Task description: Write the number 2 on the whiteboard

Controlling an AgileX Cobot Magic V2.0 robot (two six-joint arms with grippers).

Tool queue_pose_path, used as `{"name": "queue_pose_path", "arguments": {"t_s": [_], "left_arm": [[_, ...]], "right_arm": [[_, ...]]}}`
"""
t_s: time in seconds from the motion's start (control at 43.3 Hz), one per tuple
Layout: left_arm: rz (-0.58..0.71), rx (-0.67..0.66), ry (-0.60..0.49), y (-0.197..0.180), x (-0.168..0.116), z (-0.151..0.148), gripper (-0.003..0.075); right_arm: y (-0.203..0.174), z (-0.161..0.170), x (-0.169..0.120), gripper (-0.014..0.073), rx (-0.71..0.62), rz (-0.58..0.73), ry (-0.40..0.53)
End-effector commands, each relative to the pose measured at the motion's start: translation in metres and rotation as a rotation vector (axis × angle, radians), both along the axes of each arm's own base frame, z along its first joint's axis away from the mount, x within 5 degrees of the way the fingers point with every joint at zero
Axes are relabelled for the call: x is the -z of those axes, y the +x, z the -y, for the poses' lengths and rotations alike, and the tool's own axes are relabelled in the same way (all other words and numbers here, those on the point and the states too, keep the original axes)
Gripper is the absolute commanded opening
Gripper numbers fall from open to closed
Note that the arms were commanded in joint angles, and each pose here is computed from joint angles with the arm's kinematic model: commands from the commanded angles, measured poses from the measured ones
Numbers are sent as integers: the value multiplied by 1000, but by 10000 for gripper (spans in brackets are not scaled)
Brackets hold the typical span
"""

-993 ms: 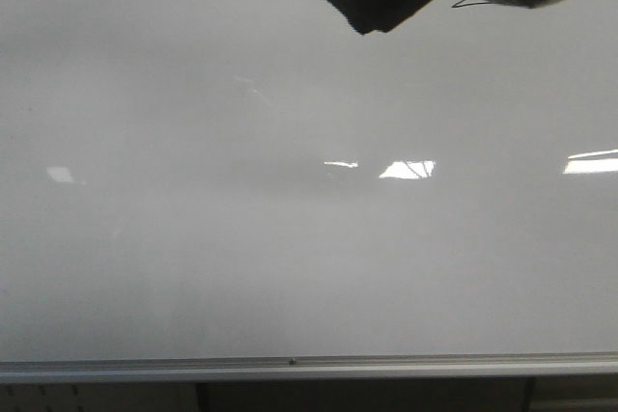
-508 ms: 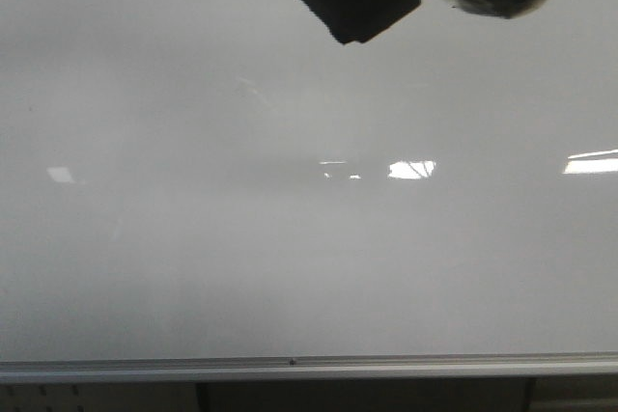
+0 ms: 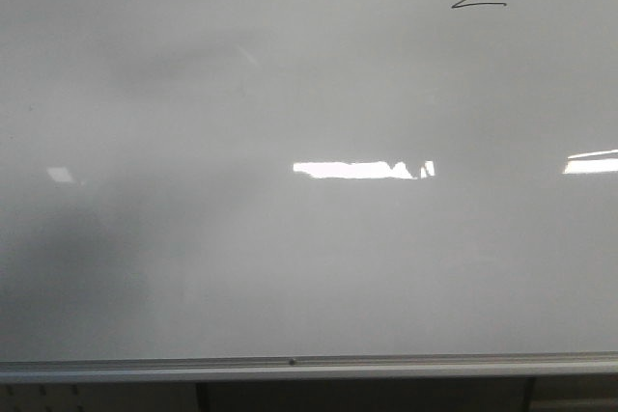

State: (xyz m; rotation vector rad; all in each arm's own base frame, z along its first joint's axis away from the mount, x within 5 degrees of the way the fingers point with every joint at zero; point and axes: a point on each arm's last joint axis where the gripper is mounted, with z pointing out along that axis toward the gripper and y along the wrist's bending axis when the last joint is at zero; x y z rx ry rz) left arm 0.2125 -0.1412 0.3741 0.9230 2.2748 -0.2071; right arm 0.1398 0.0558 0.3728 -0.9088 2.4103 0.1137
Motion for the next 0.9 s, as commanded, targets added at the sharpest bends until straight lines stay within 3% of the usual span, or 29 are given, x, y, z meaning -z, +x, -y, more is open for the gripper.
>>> {"name": "queue_pose_path", "arguments": {"t_s": [0.0,0.185,0.37,0.554,0.878], "left_arm": [[131,-112,-103,0,-13,-25,-19],[209,-353,-167,7,14,-74,-20],[364,-595,-316,21,49,-113,-20],[467,-665,-409,36,75,-119,-20],[514,-719,-432,72,107,-120,-19]], "right_arm": [[1,1,-13,485,15,85,30],[3,1,-14,485,17,105,37],[4,0,-15,485,19,127,45],[5,0,-16,485,21,142,51],[6,0,-17,485,22,146,52]]}}
